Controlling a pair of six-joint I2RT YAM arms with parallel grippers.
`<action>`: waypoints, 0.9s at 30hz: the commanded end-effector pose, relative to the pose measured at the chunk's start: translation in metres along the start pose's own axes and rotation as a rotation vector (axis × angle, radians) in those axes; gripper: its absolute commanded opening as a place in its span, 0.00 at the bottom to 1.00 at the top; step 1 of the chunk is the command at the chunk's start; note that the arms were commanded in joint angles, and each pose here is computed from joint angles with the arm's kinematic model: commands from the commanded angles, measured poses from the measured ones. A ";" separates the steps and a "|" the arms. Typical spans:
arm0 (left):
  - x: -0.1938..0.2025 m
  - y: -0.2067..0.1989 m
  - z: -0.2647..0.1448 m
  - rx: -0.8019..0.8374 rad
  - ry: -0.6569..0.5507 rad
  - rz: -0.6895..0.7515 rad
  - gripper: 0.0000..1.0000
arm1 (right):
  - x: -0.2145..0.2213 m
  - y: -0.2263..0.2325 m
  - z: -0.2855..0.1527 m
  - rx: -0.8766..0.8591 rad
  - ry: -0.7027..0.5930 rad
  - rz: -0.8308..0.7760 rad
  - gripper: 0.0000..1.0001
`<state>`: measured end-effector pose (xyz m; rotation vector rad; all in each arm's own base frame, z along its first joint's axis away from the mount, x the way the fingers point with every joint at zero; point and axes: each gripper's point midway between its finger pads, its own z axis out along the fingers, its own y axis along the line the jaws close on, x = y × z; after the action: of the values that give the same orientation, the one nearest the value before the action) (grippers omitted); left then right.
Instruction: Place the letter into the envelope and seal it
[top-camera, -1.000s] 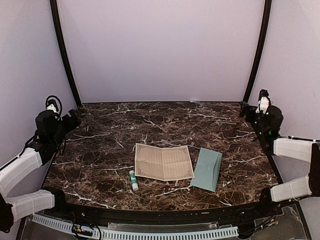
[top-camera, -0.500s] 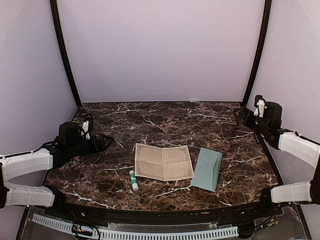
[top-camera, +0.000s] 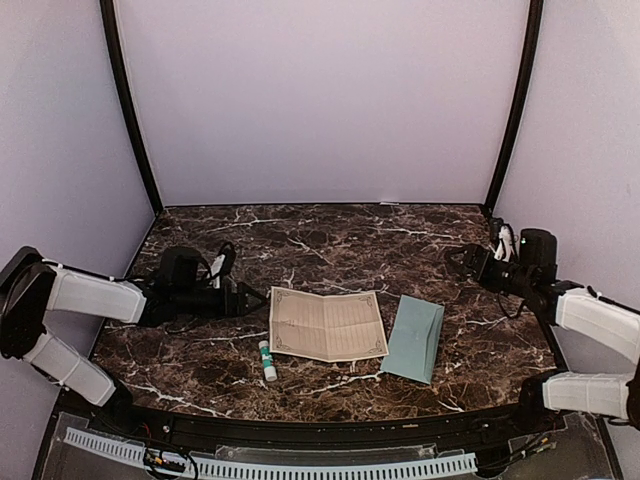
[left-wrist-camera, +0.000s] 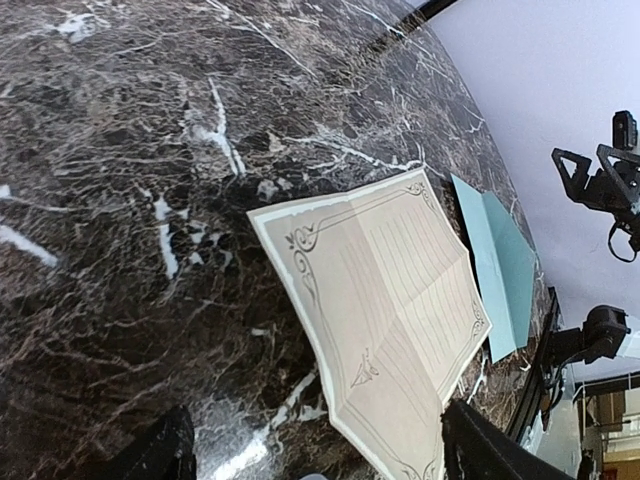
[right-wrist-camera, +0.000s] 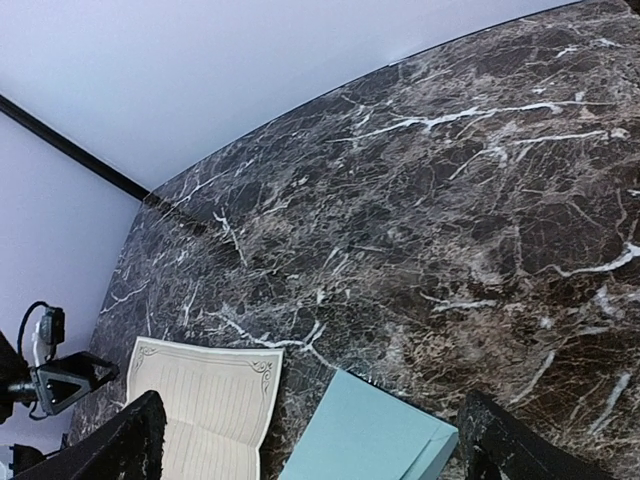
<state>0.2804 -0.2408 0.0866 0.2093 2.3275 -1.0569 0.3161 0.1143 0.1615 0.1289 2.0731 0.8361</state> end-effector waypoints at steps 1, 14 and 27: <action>-0.016 -0.028 0.016 0.105 -0.006 0.070 0.84 | 0.008 0.019 -0.005 -0.080 0.002 -0.012 0.98; -0.016 -0.023 0.072 0.117 0.090 0.066 0.75 | 0.029 0.039 -0.024 -0.167 0.006 -0.013 0.99; -0.016 -0.044 0.105 0.176 0.130 0.117 0.24 | 0.041 0.047 -0.029 -0.228 0.026 -0.001 0.99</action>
<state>0.3221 -0.3336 0.0540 0.4221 2.3662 -1.1922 0.2658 0.1431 0.1663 0.0341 2.0212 1.0087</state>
